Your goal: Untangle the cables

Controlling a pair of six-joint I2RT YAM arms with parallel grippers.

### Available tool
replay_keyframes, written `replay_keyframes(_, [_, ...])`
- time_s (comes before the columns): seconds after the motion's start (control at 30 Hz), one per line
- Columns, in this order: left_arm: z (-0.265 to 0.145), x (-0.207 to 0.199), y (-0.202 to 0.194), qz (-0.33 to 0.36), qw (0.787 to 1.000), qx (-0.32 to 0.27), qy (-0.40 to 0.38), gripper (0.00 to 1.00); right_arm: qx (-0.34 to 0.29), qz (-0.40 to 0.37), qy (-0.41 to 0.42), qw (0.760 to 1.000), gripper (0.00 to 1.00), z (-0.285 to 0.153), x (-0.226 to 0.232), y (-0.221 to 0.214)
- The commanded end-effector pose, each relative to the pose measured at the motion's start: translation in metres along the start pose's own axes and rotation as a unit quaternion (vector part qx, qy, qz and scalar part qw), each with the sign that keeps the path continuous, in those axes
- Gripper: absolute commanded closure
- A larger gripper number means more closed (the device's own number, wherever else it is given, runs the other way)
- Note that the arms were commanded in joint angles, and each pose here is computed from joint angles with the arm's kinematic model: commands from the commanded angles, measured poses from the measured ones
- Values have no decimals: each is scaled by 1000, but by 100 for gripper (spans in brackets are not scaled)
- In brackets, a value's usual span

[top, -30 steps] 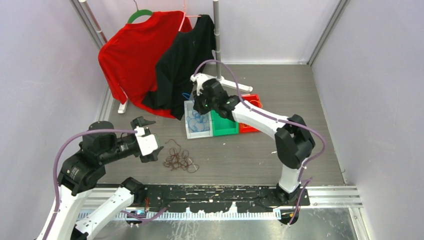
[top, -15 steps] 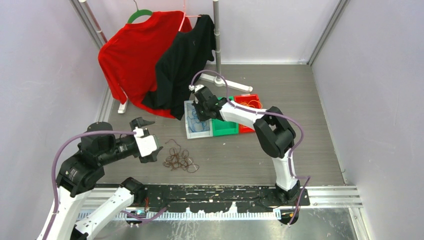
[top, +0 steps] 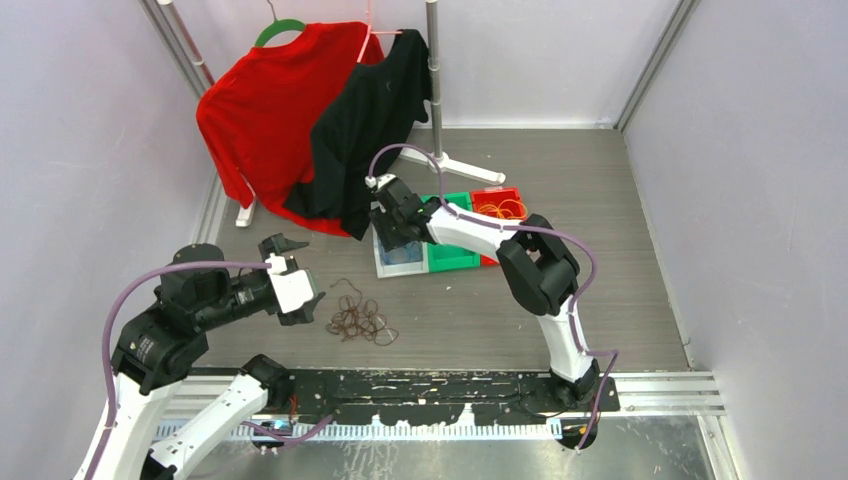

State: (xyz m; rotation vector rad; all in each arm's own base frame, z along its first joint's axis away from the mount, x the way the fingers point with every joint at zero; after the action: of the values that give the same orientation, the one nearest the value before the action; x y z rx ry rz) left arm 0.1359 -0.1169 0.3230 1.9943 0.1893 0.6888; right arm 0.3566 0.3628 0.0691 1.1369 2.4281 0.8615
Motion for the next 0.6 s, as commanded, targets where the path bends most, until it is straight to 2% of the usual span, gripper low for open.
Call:
replay_keyframes(0.0, [-4, 6, 12, 4, 1000, -14, 11, 14, -67, -2, -17, 998, 40, -37, -7, 49])
replay_keyframes(0.07, [-4, 6, 10, 3, 1000, -11, 11, 14, -87, 1, -20, 996, 32, -51, -9, 61])
replay_keyframes(0.1, [-3, 6, 9, 1, 1000, -9, 11, 14, -97, 3, -21, 995, 6, -59, -10, 68])
replay_keyframes(0.13, [-2, 6, 8, -3, 1000, -5, 12, 13, -106, 5, -23, 994, 0, -66, -11, 73])
replay_keyframes(0.23, [0, 6, 4, -10, 1000, 5, 9, 13, -130, 10, -34, 991, 0, -88, -16, 89])
replay_keyframes(0.4, [5, 4, -4, -26, 999, 19, 6, 7, -187, 39, -41, 981, 0, -133, -22, 114])
replay_keyframes(0.5, [8, 4, -8, -36, 999, 25, 6, 6, -219, 58, 16, 974, 0, -157, -9, 119])
replay_keyframes(0.57, [9, 3, -9, -44, 999, 26, 7, 5, -258, 79, 95, 958, 0, -171, 3, 118])
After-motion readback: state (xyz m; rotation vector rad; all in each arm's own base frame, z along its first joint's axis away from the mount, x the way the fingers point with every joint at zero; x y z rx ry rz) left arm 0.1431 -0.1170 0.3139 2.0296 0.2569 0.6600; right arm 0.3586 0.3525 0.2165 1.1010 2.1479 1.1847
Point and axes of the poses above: each gripper's point midway between its finger pads, its own z axis out along the fingers, its own x axis along the line the jaws close on, y = z × x, the point moved 2 cm from there along -z, back along the fingers, and after that the axes turned 9 degrees about -z, right-handed, at the moved point
